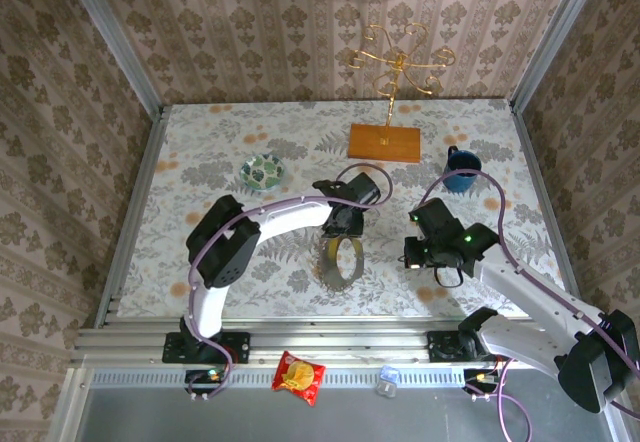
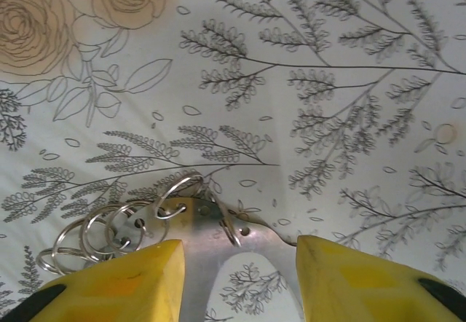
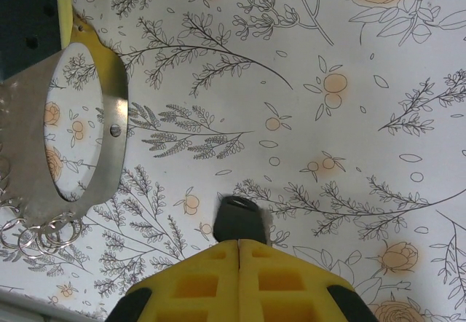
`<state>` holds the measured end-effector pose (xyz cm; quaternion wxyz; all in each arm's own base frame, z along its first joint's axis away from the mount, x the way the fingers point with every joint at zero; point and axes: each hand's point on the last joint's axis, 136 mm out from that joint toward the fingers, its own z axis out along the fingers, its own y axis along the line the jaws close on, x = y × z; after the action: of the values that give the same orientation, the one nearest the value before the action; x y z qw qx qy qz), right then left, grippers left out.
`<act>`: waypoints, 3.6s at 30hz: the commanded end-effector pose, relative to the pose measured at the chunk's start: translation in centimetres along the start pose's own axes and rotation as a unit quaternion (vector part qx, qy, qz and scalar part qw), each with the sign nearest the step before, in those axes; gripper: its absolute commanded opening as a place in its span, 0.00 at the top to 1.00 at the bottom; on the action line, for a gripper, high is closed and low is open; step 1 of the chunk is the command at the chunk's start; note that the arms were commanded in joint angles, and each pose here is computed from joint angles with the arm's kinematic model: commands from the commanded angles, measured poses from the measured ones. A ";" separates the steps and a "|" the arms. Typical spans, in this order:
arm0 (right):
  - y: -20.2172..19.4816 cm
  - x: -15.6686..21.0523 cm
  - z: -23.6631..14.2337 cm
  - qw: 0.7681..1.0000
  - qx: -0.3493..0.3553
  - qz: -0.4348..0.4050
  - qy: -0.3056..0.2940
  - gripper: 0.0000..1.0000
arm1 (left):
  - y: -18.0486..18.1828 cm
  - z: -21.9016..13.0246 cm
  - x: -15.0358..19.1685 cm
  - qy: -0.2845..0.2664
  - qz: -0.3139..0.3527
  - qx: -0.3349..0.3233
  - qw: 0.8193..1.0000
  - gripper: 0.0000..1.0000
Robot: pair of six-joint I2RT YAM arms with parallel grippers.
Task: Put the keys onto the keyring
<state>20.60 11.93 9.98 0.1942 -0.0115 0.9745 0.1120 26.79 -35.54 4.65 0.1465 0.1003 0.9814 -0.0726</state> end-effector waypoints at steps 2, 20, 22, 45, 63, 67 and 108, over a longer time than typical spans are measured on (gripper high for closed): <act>-0.3 0.1 -0.2 1.000 0.002 0.007 -0.003 1.00 | 0.3 0.0 -0.1 -0.002 -0.009 -0.025 1.000 0.59; -0.1 0.0 0.0 1.000 -0.001 0.007 0.000 1.00 | 0.3 1.5 0.3 0.010 -0.008 -0.039 0.999 0.75; -0.1 0.1 0.0 1.000 -0.002 0.006 0.000 1.00 | 0.3 1.6 0.3 0.010 -0.008 -0.040 0.999 0.75; 0.4 -0.3 -0.3 1.000 -0.012 -0.001 -0.006 1.00 | 0.7 -0.9 -1.1 -0.063 0.045 -0.044 0.996 1.00; 8.5 -7.1 -7.6 0.934 -0.181 -0.231 -0.205 1.00 | -3.2 -14.4 1.8 -0.346 0.370 0.265 0.821 1.00; 10.1 -7.3 -8.9 0.899 -0.204 -0.305 -0.240 1.00 | -3.2 -16.2 3.6 -0.374 0.408 0.320 0.769 1.00; 14.6 -5.8 -4.7 0.810 -0.135 -0.507 -0.263 1.00 | -2.4 -17.2 2.4 -0.341 0.293 0.401 0.798 1.00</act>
<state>23.07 24.68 19.71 0.4633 -0.5082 0.7156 0.1228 18.80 -33.99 18.73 0.4205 0.4115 0.6853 -0.4292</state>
